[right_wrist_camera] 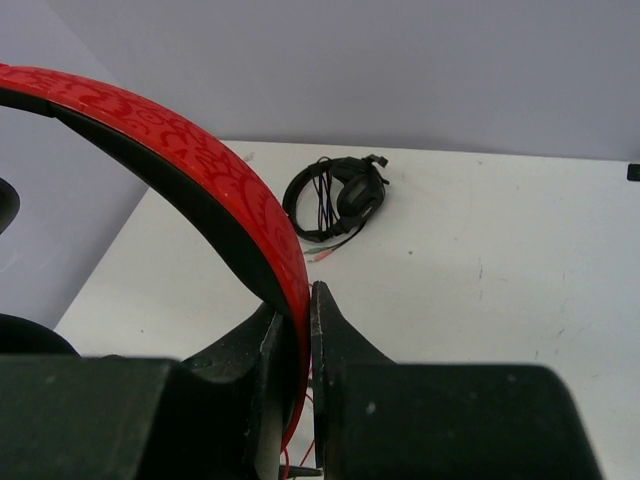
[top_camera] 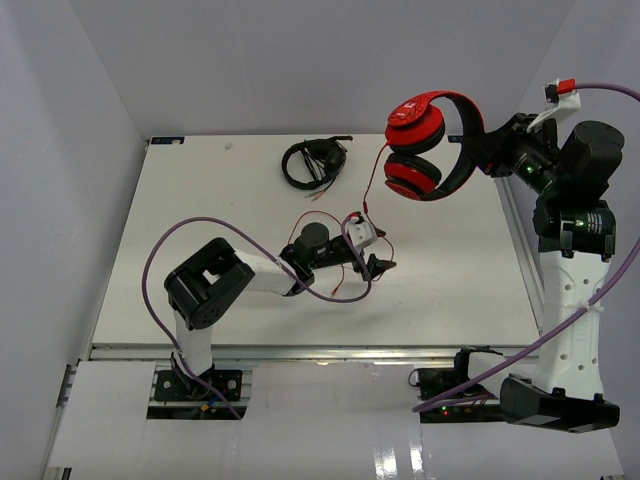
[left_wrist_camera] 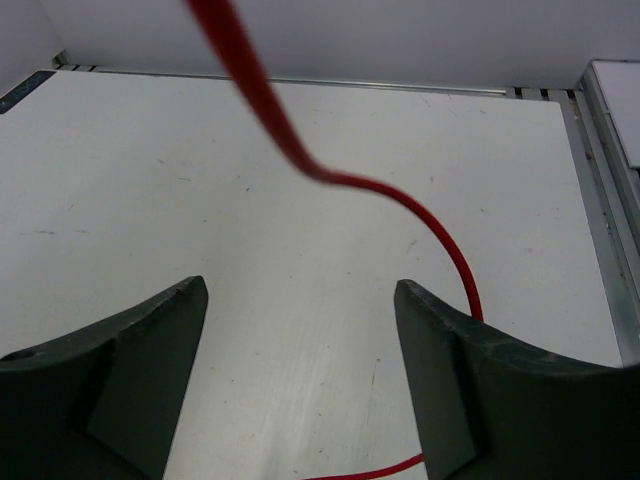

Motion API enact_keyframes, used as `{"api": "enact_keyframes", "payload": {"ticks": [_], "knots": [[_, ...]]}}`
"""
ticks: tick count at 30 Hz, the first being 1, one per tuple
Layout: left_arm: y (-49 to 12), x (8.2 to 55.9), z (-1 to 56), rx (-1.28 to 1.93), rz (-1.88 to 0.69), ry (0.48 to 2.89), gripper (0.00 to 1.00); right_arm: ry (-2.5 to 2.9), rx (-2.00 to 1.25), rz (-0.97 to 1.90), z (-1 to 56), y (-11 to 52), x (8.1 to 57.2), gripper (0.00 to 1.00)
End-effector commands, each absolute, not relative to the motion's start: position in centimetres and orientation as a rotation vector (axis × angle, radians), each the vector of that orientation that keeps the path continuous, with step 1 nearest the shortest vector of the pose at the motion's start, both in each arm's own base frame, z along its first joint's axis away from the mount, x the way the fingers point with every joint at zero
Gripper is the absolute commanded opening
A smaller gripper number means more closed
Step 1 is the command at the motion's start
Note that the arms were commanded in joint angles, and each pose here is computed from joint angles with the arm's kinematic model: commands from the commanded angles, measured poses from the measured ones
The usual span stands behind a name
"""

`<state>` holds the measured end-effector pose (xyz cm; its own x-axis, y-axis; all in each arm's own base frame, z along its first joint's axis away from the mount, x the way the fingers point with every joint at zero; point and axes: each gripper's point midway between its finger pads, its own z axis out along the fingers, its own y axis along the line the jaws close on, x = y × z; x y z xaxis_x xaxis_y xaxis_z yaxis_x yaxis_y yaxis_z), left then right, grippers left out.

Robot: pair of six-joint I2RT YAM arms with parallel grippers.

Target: Wrap the headphones

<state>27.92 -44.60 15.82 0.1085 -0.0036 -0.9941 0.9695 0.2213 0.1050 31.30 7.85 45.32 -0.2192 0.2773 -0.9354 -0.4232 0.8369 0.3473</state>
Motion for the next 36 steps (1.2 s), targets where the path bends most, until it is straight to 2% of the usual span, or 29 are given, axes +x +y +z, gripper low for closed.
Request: {"api": "enact_keyframes", "payload": {"ticks": [1,3,5,7,9,11,15,22,25,30,32,36], "knots": [[-46.0,25.5,16.7,1.144,-1.074,1.138,0.77,1.513,-0.154,0.645,50.9,8.3,29.4,0.08],[-45.7,25.0,16.1,1.136,-1.083,1.148,0.69,1.506,-0.152,0.633,51.2,8.1,29.4,0.08],[-45.2,24.7,15.7,1.118,-1.089,1.172,0.64,1.504,-0.149,0.631,51.3,8.1,29.4,0.08],[-44.6,25.2,15.3,1.082,-1.055,1.211,0.68,1.504,-0.148,0.632,51.3,8.1,29.5,0.08],[-43.6,26.6,15.2,1.012,-0.969,1.257,0.8,1.505,-0.152,0.634,51.3,8.1,29.4,0.08],[-42.6,28.4,14.7,0.954,-0.861,1.327,0.85,1.508,-0.156,0.639,51.2,8.2,29.3,0.08],[-40.2,32.8,15.8,0.775,-0.637,1.461,0.88,1.51,-0.175,0.649,51.0,8.5,29.0,0.08],[-37.7,34.0,17.7,0.666,-0.618,1.51,0.9,1.521,-0.175,0.647,50.6,8.4,29.3,0.08],[-37.5,32.7,17.9,0.718,-0.693,1.464,0.9,1.521,-0.176,0.646,50.6,8.4,29.3,0.08],[-38.8,26.2,18.8,0.988,-0.974,1.209,0.9,1.521,-0.177,0.64,50.6,8.4,29.5,0.08],[-39.3,24.4,17.8,1.071,-1.05,1.181,0.9,1.52,-0.18,0.642,50.8,8.4,29.4,0.08],[-40.3,23.4,17.2,1.129,-1.117,1.153,0.89,1.52,-0.182,0.643,50.8,8.4,29.5,0.08]]}}
